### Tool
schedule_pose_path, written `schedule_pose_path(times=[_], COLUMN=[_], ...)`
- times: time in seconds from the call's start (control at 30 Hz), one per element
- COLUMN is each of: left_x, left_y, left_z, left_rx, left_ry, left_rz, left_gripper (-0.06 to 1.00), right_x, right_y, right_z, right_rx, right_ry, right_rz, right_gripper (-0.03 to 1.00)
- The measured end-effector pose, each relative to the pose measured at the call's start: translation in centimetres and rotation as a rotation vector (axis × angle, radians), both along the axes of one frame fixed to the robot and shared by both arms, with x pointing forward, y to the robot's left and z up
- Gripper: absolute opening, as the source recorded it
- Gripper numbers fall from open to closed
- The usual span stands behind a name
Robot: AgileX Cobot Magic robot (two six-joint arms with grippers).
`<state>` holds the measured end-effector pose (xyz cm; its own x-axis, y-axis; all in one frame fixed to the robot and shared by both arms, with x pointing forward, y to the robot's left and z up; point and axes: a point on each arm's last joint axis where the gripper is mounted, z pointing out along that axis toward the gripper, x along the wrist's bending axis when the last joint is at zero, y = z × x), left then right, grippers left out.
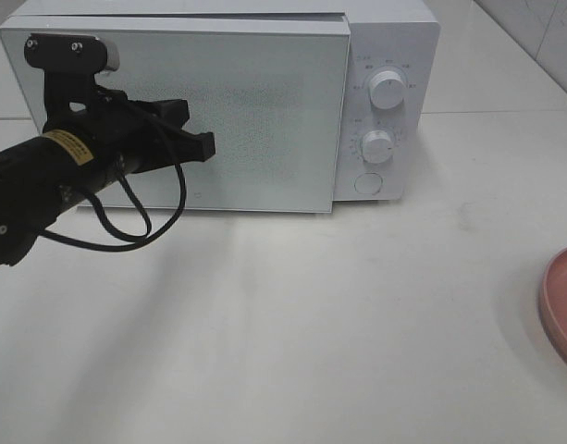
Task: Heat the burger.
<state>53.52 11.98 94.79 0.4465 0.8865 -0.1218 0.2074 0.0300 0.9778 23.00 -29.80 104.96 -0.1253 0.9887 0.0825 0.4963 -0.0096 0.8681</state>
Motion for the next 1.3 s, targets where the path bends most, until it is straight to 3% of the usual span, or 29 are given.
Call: schedule_pose_path(times=[0.27, 0.47, 1.03, 1.3], left_x=[2.2, 3.1, 4.7, 3.6], left_y=[-1.5, -3.2, -5.3, -5.2], left_z=[0.5, 0.2, -0.1, 1.5], left_rx=[-0.011, 0.024, 0.040, 0.117], left_ry=[-0.008, 0.019, 0.052, 0.214], left_rz=[-0.003, -0.050, -0.075, -0.094], left_gripper=[0.00, 0.00, 0.00, 0.00], right_x=[0.0, 0.0, 0.0, 0.0], right_y=[0.0, 0.0, 0.0, 0.0], right_z=[0.0, 0.0, 0.0, 0.0], right_rx=[0.000, 0.001, 0.001, 0.002], right_ry=[0.000, 0.000, 0.000, 0.000], right_rz=[0.000, 0.001, 0.001, 0.001], right_gripper=[0.76, 0.76, 0.76, 0.76])
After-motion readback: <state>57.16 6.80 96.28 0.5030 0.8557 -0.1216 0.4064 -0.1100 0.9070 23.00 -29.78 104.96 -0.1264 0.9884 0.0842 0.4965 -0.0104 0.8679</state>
